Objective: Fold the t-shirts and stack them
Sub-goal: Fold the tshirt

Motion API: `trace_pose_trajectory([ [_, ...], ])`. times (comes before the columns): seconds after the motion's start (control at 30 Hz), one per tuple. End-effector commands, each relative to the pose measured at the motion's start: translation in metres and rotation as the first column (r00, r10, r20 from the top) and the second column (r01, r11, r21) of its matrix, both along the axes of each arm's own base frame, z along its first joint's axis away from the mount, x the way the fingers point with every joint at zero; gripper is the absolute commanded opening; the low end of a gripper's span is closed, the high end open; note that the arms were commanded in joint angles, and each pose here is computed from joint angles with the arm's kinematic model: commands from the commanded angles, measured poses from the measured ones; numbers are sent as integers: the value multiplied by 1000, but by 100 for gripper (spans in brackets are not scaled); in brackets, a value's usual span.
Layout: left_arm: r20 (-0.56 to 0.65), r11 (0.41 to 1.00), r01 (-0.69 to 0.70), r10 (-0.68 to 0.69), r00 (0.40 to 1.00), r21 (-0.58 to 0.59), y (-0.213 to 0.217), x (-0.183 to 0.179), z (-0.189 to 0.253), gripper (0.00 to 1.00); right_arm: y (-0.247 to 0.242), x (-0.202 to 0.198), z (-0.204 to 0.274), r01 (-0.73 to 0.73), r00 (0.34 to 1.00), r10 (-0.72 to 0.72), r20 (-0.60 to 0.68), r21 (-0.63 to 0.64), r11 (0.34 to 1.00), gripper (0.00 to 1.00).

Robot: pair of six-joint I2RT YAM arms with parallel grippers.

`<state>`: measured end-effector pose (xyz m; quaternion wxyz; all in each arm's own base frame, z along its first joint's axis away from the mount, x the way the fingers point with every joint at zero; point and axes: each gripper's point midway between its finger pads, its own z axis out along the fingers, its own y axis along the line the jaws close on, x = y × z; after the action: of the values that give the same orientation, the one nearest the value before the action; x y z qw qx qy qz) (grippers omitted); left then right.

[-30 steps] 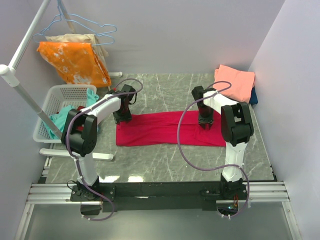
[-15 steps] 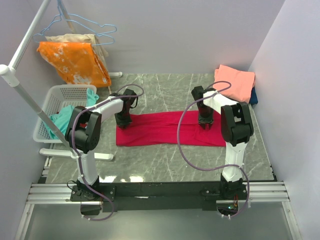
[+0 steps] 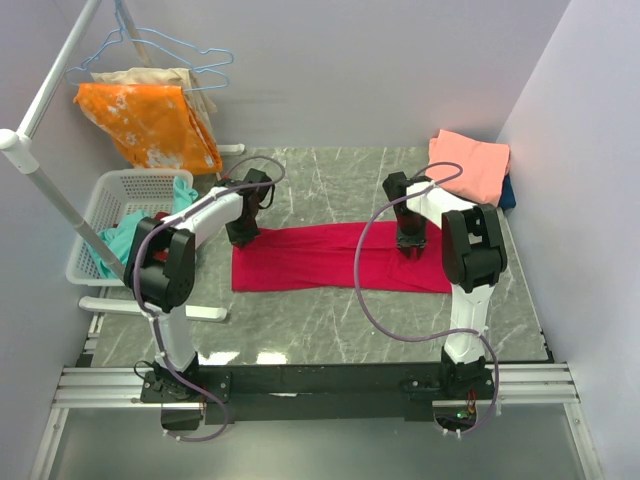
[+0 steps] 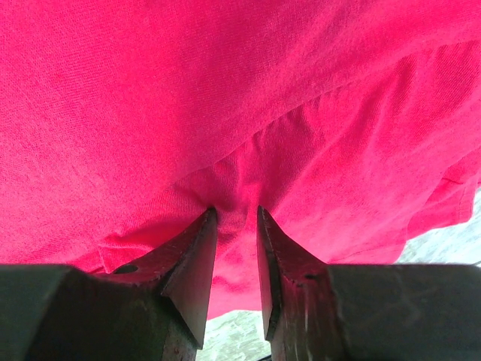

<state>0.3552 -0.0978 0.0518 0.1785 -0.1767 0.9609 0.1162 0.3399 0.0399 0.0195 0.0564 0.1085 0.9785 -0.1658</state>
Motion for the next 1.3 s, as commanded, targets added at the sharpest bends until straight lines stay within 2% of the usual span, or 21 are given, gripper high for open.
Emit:
trace_pose_trajectory([
  [0.0,123,997,-55,49,991,52,16,13,42,1,-9,-7,-7,4,999,-7,-37,-63,998,35],
  [0.4,47,986,-70,63,997,153,26,16,8,1,-10,-6,-7,8,999,-11,-40,-65,998,34],
  [0.6,79,990,-61,51,996,126,23,21,17,32,-10,-3,-2,16,1000,-16,-13,-63,998,34],
  [0.63,100,991,-65,53,994,119,23,21,25,43,-10,0,2,18,1000,-18,5,-62,998,34],
  [0.7,129,991,-69,53,990,118,25,24,34,54,-9,2,7,22,1000,-21,23,-55,998,34],
  [0.73,148,991,-73,55,987,116,26,25,41,66,-8,4,10,24,999,-22,35,-50,998,34],
  [0.77,158,991,-72,54,986,115,26,26,44,70,-7,4,11,26,999,-24,40,-47,999,34],
  [0.97,204,996,-46,30,978,74,21,29,62,74,-1,16,36,40,988,-39,149,1,999,33],
  [1.17,227,988,130,-108,968,-86,-14,33,68,74,0,25,66,66,967,-73,245,36,997,35],
  [1.27,181,975,185,-161,970,-124,-26,29,56,74,0,28,72,95,959,-108,261,62,994,38],
])
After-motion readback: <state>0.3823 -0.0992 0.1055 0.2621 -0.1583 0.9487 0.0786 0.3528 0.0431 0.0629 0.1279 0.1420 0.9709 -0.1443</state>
